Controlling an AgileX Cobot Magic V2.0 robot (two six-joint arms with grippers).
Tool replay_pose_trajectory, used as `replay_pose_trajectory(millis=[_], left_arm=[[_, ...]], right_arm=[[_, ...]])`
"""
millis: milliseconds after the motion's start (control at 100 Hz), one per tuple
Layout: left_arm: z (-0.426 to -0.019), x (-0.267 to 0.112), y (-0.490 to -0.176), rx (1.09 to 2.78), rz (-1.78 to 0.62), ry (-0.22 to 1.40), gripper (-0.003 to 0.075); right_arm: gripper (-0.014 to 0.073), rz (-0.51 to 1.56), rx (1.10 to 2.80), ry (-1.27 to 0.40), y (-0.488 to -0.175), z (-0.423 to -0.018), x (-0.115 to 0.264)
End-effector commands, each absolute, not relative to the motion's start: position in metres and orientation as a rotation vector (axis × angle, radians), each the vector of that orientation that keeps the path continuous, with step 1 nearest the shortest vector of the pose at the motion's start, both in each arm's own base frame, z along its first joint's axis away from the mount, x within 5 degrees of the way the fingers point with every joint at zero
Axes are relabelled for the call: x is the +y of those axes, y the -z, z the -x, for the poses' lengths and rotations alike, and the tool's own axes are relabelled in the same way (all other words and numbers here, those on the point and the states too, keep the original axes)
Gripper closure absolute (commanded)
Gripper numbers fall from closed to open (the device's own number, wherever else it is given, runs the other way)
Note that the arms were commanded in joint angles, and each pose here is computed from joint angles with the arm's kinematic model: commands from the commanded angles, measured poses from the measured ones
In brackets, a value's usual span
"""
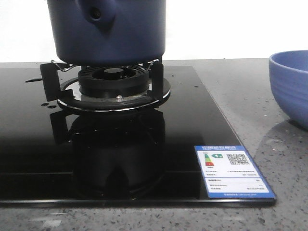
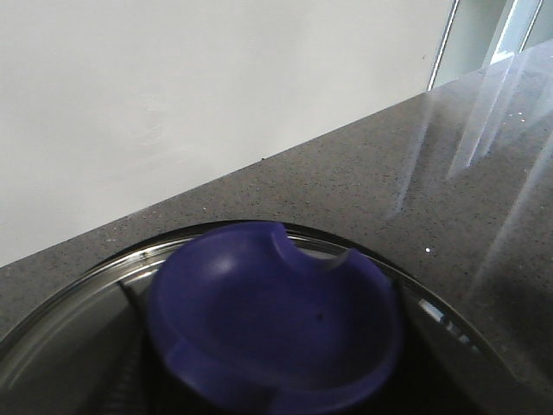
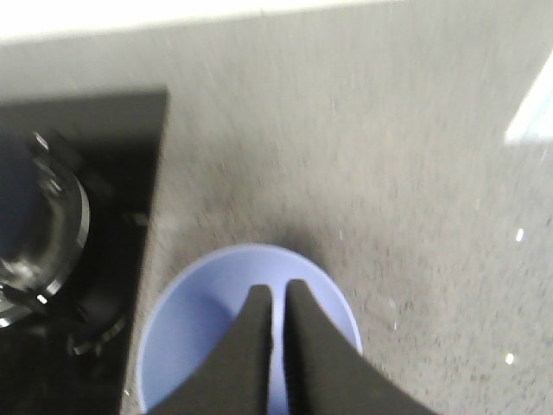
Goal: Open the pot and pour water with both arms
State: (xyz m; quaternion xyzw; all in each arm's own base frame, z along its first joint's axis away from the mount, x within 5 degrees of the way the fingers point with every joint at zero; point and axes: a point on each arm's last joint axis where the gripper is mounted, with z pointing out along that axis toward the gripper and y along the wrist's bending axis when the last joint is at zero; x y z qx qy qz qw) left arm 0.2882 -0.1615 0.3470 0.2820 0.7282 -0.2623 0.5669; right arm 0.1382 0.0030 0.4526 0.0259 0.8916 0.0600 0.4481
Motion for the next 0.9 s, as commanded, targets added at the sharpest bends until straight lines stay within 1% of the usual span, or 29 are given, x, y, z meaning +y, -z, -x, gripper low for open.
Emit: replay_pose_trajectory(millis=[0, 140, 360, 410, 470, 500, 550, 600, 650, 700, 890], left_arm=[[-0.286, -0.161, -0.372, 1.626, -0.62, 0.656, 0.0562], [-0.292, -0.164, -0.367, 1.618, -0.6, 0.675, 0.0562], [-0.295, -0.166, -0.364, 1.608, -0.608, 0.682, 0.0561], [-0.294, -0.166, -0.364, 1.606, -0.611, 0.683, 0.0549], [-0.294, -0.167, -0.364, 1.6, -0.618, 0.693, 0.0483], [-0.294, -0.167, -0.364, 1.6, -0.619, 0.695, 0.0435], [-0.294, -0.167, -0.364, 1.6, -0.619, 0.695, 0.0323], [-0.294, -0.167, -0.364, 1.6, -0.619, 0.695, 0.0237], [-0.293, -0.167, -0.365, 1.598, -0.618, 0.693, 0.0177], [-0.291, -0.165, -0.369, 1.591, -0.612, 0.685, 0.015], [-0.273, -0.152, -0.397, 1.521, -0.57, 0.633, 0.0155]], right_arm=[[0.0658, -0.053, 2.032, -0.139, -0.476, -0.118, 0.004], [0.0658, -0.045, 2.01, -0.138, -0.479, -0.105, 0.005], [0.0658, -0.034, 2.023, -0.145, -0.477, -0.103, 0.007], [0.0658, -0.034, 2.023, -0.145, -0.477, -0.103, 0.007], [0.0658, -0.034, 2.023, -0.145, -0.477, -0.103, 0.007], [0.0658, -0.034, 2.023, -0.145, -0.477, -0.103, 0.007], [0.0658, -0.034, 2.023, -0.145, -0.477, -0.103, 0.007], [0.0658, -0.034, 2.023, -0.145, -0.477, -0.103, 0.007], [0.0658, -0.034, 2.019, -0.145, -0.478, -0.103, 0.007], [0.0658, -0.035, 2.014, -0.145, -0.478, -0.103, 0.006], [0.0659, -0.037, 1.987, -0.143, -0.48, -0.105, 0.006]])
